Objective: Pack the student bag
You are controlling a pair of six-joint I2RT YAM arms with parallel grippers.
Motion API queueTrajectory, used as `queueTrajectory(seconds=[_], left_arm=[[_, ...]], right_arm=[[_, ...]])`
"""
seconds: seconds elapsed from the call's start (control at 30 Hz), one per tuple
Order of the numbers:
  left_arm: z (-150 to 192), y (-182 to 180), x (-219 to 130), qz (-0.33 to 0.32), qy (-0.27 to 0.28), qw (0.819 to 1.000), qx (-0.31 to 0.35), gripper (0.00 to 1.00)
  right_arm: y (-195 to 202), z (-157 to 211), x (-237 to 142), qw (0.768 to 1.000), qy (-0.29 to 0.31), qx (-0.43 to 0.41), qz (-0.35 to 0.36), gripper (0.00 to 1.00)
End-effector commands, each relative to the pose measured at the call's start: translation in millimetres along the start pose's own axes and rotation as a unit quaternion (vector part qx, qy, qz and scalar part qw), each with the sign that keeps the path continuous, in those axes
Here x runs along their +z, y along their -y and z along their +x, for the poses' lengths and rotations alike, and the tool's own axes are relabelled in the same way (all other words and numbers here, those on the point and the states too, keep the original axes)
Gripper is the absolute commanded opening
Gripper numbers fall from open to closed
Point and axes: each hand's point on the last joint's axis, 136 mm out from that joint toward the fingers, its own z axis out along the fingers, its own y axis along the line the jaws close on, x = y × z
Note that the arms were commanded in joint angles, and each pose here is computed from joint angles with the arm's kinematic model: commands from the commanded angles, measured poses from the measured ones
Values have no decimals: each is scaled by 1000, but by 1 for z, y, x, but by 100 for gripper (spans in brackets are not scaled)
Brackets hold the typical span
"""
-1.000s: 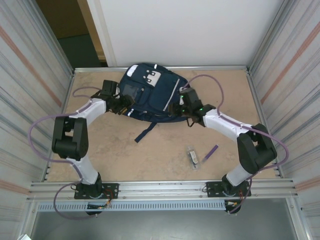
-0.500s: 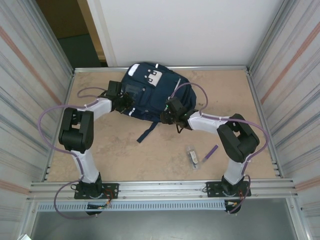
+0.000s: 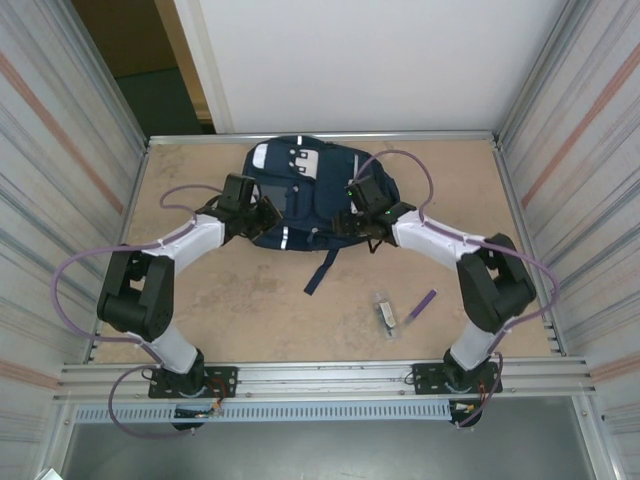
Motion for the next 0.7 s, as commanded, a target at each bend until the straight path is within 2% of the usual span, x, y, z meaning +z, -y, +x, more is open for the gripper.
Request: queueTrajectory(seconds=[0.0,0.13,0.23,0.37,0.67], left_arm=[[17,23,-12,39,-31,999,0,0],[22,29,-17,48,-35,998,-4,0],[27,35,-19,57,-41,998,-4,0],[34,41,-21,72,-53,996,-6,0],[41,45,-21,83,-66,994,-6,0]], right_arm=[[-20,19,-26,1000,6,23,9,54],[-44,40,-24,993,-11,117,3,54],[-53,43,-17,985,14,169,14,52],[-49,37,0,983,35,169,64,50],[-41,28,31,981,51,144,118,40]])
